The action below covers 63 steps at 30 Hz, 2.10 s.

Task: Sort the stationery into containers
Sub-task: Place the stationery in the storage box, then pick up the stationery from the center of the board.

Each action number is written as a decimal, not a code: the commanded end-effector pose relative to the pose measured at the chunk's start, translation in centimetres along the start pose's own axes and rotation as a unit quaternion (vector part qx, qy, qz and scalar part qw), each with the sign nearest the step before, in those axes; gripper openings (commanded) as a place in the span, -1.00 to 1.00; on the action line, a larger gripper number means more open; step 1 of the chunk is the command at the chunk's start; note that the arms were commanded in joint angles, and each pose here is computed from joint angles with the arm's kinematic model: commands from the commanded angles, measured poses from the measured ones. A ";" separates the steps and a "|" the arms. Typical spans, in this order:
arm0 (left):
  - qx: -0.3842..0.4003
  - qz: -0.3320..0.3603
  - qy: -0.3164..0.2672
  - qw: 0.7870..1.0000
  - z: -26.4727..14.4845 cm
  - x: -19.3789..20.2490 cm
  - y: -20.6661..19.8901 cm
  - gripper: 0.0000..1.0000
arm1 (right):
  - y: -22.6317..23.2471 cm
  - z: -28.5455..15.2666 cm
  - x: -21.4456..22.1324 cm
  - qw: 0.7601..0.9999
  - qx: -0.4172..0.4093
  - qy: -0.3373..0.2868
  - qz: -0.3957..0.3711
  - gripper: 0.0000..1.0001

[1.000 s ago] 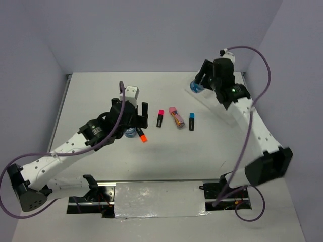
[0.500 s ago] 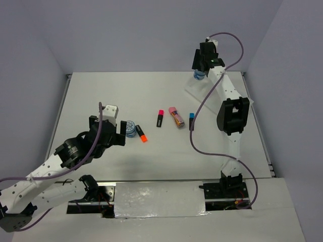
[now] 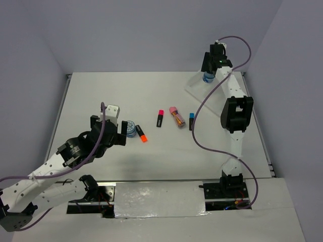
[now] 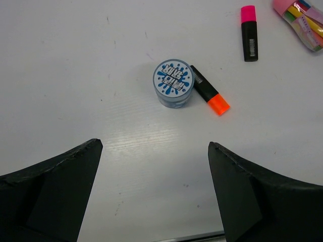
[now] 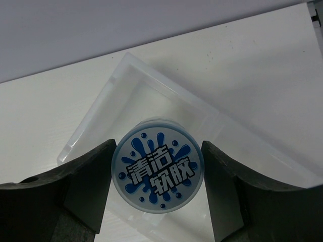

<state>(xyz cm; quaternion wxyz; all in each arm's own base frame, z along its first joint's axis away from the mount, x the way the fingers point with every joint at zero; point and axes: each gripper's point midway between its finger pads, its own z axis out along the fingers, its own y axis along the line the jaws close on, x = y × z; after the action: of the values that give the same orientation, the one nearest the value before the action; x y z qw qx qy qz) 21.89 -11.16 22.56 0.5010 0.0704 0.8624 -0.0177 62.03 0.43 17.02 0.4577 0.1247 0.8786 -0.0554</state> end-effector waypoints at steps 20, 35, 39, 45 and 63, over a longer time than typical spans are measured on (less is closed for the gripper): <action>0.006 0.014 0.005 1.000 0.8 -0.2 -0.7 0.99 | 1.0 1.8 -5.4 0.994 -0.046 -0.093 0.024 -0.81; 0.014 0.012 0.005 1.000 0.8 -0.2 -0.9 0.99 | 1.4 2.5 -4.1 0.995 -0.049 -0.080 0.012 0.48; 0.012 0.012 0.006 1.000 0.8 -0.1 -0.8 0.99 | 1.5 1.2 -5.5 0.994 -0.047 -0.096 0.008 1.00; 0.010 0.015 0.014 1.000 1.1 0.1 -0.9 0.99 | 1.3 0.5 -6.1 0.994 -0.045 -0.099 0.008 0.99; -0.056 -0.181 0.049 0.981 10.0 4.1 -5.3 0.99 | 12.0 -35.4 5.4 0.942 -0.331 -0.053 -0.019 1.00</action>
<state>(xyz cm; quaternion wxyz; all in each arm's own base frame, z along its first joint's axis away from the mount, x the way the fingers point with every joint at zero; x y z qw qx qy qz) 26.06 -15.58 13.89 0.4014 -0.0604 0.9139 -0.0050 36.81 21.35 36.90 0.5576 -0.0673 0.8011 0.2069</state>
